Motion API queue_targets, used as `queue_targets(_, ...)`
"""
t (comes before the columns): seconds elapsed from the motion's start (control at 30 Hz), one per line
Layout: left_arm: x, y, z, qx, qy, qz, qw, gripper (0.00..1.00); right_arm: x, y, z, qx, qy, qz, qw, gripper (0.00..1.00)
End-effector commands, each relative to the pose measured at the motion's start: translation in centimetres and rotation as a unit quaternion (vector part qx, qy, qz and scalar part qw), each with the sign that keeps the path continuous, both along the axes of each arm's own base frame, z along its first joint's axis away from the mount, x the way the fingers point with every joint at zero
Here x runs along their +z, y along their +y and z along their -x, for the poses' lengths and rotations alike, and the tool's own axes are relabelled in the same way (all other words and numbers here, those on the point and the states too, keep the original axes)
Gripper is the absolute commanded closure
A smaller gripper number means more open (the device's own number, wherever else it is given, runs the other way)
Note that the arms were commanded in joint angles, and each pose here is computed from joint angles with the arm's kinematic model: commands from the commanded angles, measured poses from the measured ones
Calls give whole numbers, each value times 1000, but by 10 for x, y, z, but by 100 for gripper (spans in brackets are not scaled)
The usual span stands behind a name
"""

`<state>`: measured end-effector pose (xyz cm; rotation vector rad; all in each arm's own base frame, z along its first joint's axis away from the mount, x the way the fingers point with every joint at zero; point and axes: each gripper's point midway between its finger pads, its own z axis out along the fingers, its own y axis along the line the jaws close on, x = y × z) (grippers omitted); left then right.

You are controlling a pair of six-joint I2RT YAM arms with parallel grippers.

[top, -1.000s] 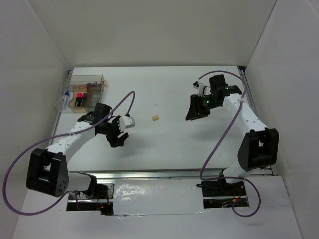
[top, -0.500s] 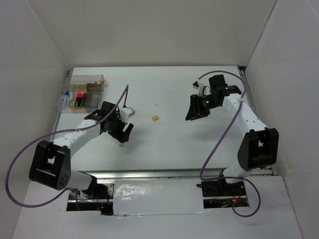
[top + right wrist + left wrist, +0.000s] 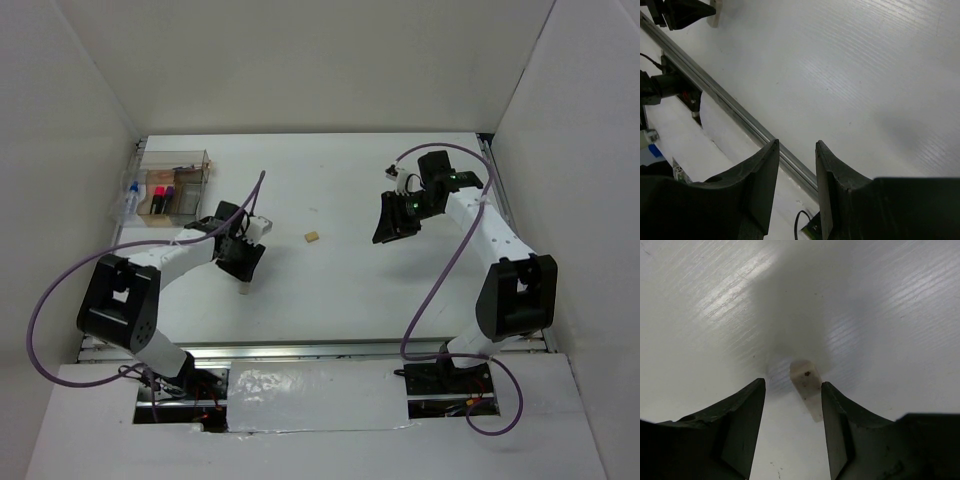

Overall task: Sort the stationery into containers
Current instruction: Pick up the stationery from the center of the board.

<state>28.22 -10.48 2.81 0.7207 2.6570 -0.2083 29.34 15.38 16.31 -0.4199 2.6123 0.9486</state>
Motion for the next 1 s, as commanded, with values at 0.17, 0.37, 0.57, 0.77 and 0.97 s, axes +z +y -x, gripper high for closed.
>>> queue_targets(0.17,-4,-9,-4,-12,23,-2,1000,42,-1,3,0,14,1,-4,1000,58)
queue_targets(0.37,-11,-11,-2,-18,36,-5,999,48,-2,4,0,16,5,-7,1000,59)
queue_targets(0.57,-18,-13,0,-20,54,-10,998,75,-3,3,0,16,6,-5,1000,59)
queue_targets(0.77,-4,-14,-6,-8,46,20,999,89,-3,4,0,16,7,-6,1000,60)
queue_targets(0.97,55,-12,-53,-13,-53,47,997,99,-4,6,0,19,11,-10,1000,60)
